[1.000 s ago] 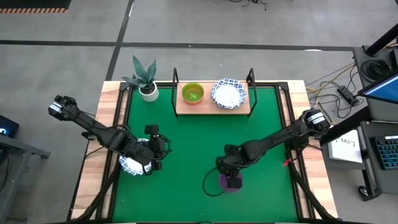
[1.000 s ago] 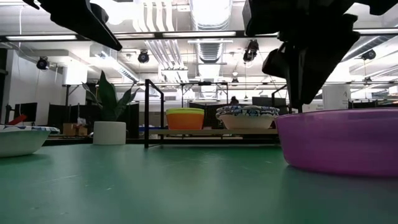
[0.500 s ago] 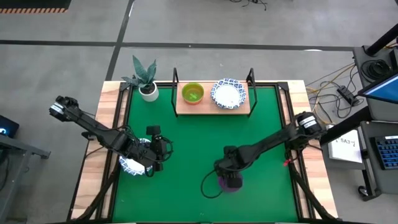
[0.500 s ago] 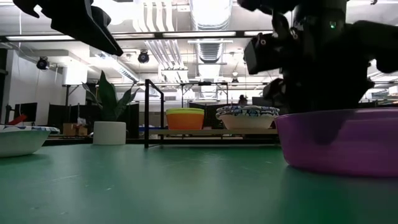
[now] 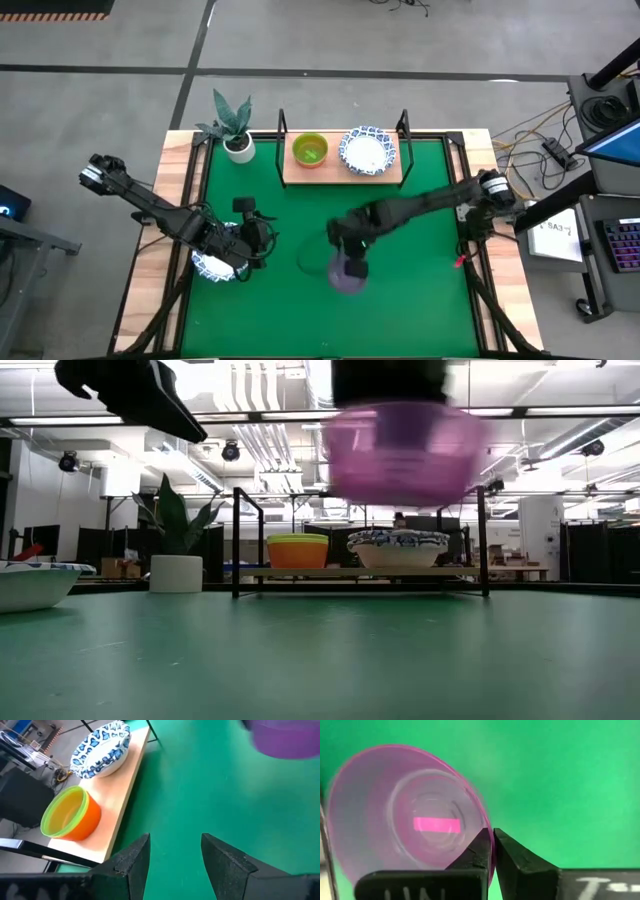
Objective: Place and stack bowls onto a shelf
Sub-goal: Stack the purple bowl on top of the green bowl on the shelf
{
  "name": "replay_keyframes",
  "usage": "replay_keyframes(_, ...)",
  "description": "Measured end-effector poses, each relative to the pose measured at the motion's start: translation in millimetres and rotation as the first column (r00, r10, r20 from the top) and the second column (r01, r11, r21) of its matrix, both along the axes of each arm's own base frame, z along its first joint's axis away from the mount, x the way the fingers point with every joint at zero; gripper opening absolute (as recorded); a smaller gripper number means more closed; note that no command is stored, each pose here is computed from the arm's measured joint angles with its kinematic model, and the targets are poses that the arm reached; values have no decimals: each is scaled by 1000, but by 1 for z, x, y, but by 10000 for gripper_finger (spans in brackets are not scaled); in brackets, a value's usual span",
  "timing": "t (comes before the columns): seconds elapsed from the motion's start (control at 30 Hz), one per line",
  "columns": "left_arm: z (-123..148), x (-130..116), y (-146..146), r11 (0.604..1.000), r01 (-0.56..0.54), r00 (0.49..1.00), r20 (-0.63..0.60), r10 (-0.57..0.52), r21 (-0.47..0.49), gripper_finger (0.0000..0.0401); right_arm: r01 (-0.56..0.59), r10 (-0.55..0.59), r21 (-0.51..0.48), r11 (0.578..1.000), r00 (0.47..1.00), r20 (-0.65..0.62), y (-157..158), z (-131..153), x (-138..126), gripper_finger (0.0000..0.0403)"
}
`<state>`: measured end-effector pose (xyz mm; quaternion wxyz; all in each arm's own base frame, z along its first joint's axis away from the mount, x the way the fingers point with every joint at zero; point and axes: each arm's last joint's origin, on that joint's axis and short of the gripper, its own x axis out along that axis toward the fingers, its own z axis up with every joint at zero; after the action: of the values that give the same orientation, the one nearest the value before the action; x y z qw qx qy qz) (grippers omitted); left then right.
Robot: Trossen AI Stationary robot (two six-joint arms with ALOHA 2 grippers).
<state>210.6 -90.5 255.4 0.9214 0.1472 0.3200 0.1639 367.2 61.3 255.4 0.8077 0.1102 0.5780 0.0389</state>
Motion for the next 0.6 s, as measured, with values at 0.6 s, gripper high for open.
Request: replay_keyframes(0.6, 12, -16, -2, 999, 28, 999, 39, -27, -37, 160, 590, -569, 32, 807, 762, 309, -253, 75, -6, 8)
